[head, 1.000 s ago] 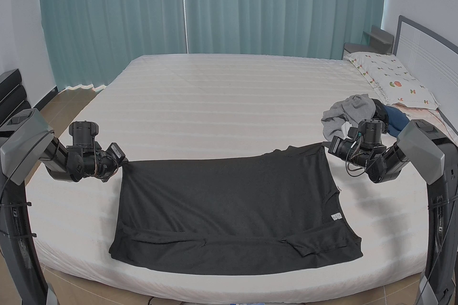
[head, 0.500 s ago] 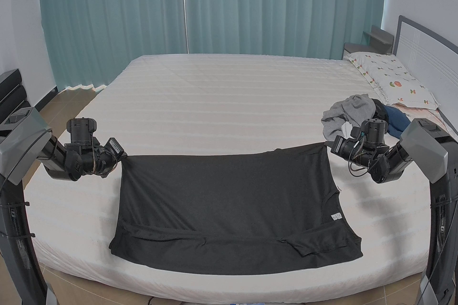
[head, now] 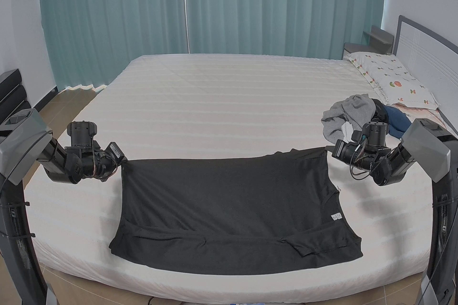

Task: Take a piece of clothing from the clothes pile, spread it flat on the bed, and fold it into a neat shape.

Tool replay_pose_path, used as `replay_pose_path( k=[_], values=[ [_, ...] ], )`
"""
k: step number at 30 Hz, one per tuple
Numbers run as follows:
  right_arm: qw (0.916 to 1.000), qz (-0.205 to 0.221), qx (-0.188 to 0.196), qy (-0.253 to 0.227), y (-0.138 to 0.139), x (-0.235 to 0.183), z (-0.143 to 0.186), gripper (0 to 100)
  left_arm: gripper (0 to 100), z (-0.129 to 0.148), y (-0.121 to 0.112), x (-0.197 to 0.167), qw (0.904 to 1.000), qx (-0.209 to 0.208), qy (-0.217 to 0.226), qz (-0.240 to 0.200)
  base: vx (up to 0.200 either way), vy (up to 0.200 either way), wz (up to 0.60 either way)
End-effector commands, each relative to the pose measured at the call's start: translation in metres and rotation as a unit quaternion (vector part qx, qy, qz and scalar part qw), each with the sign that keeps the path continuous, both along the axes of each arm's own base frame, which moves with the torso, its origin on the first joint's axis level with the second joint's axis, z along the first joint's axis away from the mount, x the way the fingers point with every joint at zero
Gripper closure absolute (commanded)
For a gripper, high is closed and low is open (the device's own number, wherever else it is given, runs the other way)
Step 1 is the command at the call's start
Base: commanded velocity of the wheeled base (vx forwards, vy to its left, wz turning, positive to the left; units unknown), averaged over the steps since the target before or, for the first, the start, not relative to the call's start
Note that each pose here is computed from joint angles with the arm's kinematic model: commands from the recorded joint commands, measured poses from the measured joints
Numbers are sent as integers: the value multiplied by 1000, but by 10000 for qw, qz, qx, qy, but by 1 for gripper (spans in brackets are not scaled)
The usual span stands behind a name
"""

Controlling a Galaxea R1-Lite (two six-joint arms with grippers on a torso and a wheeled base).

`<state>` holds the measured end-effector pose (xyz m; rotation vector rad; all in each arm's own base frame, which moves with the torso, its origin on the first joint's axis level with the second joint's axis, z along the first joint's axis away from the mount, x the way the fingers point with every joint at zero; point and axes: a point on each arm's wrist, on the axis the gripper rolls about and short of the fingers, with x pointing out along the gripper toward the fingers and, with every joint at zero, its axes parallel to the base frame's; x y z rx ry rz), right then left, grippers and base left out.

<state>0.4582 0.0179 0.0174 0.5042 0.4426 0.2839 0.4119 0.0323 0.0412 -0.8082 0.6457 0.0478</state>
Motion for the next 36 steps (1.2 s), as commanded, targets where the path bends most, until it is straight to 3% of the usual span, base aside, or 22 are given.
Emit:
replay_pose_path(
  k=[1, 7, 16, 26, 36],
  values=[
    [9999, 83, 36, 77, -2, -10, 7, 100, 100, 1, 0, -11, 9995, 248, 34, -177, 0, 0, 0],
    [9994, 171, 98, 296, -8, -24, 5, 100, 100, -3, -3, -23, 9970, 618, 116, -451, 0, 0, 0],
    [9961, 609, 109, 624, -14, -55, 2, 100, 100, -3, -4, -42, 9942, 830, 252, -637, 0, 0, 0],
    [9942, 751, 149, 750, -22, -81, 11, 100, 100, -4, -6, -66, 9915, 947, 455, -770, 0, 0, 0],
    [9895, 925, -275, 1075, -32, -112, -10, 100, 100, -19, -9, -90, 9834, 1207, 802, -1096, 0, 0, 0]
  ],
)
